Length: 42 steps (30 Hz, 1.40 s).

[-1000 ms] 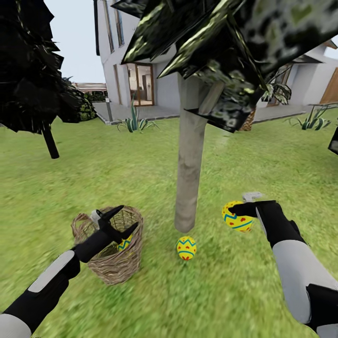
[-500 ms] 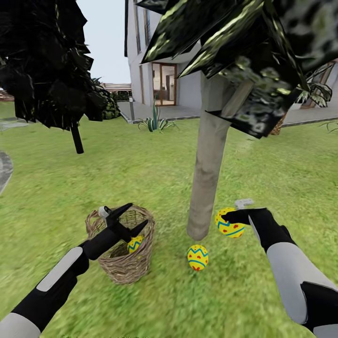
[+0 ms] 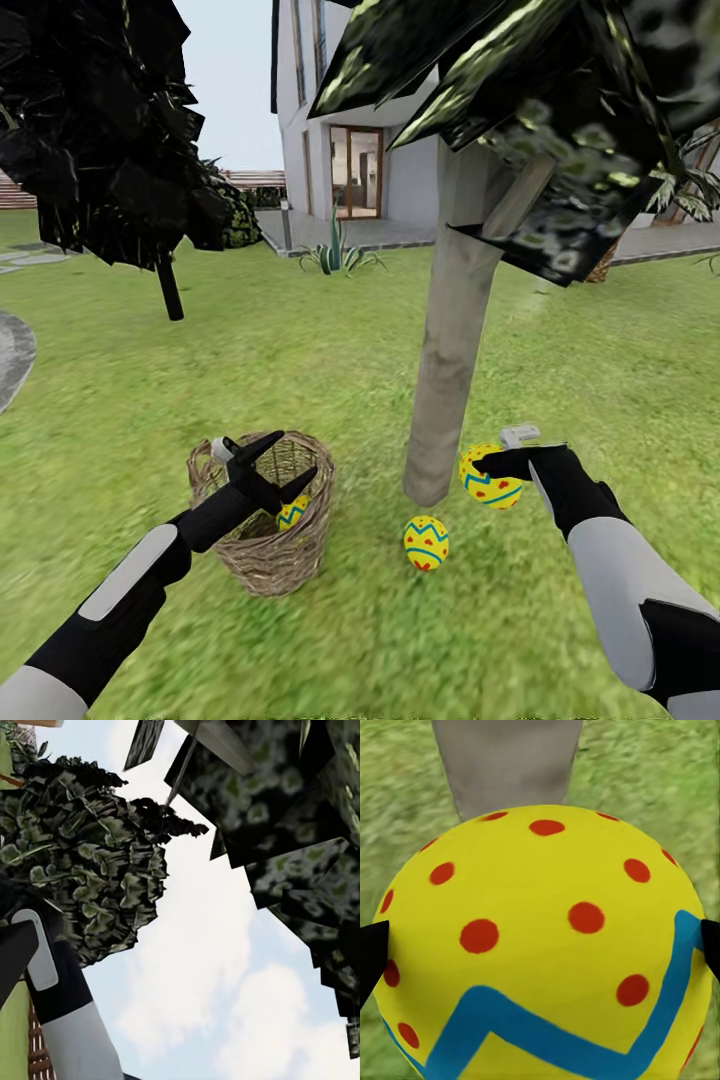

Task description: Take the three Easter eggs out of the wicker basket on the lawn in the garden, then place them on the lawn next to a single tree (choose any tree) so that all three eggs are next to the same tree and none are left in the basket.

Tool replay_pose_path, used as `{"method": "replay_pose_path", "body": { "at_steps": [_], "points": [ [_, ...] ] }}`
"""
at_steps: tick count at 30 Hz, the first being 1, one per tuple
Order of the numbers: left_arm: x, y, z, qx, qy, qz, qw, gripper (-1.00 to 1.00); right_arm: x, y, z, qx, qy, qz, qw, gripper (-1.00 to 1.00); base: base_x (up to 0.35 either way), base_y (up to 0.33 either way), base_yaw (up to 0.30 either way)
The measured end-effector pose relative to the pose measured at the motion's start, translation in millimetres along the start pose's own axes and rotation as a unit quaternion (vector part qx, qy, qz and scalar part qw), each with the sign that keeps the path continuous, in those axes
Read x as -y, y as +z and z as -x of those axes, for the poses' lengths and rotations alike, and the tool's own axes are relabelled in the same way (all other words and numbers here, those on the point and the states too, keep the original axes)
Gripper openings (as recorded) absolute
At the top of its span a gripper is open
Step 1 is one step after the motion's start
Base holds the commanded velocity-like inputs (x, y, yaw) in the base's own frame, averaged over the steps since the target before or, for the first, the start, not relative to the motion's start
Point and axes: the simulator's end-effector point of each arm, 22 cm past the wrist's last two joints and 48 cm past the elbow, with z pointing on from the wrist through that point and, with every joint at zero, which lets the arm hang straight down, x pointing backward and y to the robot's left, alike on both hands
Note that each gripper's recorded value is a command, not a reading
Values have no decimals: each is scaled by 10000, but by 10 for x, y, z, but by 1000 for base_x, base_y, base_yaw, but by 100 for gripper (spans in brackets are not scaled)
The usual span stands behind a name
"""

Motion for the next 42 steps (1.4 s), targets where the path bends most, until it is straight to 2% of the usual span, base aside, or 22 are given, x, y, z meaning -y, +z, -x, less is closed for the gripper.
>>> {"method": "replay_pose_path", "body": {
  "at_steps": [2,4,6,7,9,12,16,24,42],
  "points": [
    [-32,-1,2,-4,-27,6,10000,100,90,95,-212,-230,30,-267,9994,-100,0,0,0],
    [-15,101,-80,-82,-83,-133,9998,100,44,215,-415,-392,6,-432,9983,-100,0,0,0],
    [-58,184,-150,-140,-132,-186,9996,100,6,318,-516,-344,-91,-601,9976,-100,0,0,0],
    [-150,257,-270,-296,-71,-81,9995,100,116,352,-594,-325,-135,-979,9946,-100,0,0,0],
    [-239,392,-481,-542,-67,-49,9985,100,179,404,-662,-218,-188,-1241,9919,-100,0,0,0],
    [-320,500,-623,-669,-180,-94,9976,100,98,496,-817,-266,-202,-1224,9919,-100,0,0,0],
    [-413,495,-631,-674,-275,-62,9973,100,-32,604,-909,-179,-224,-1131,9932,-100,0,0,0],
    [-591,449,-596,-636,-419,25,9971,100,-176,753,-1098,-319,-243,-1030,9939,-100,0,0,0],
    [-950,334,-486,-489,-720,166,9961,100,-185,1014,-1503,-623,-228,-989,9929,-100,0,0,0]
  ]
}}
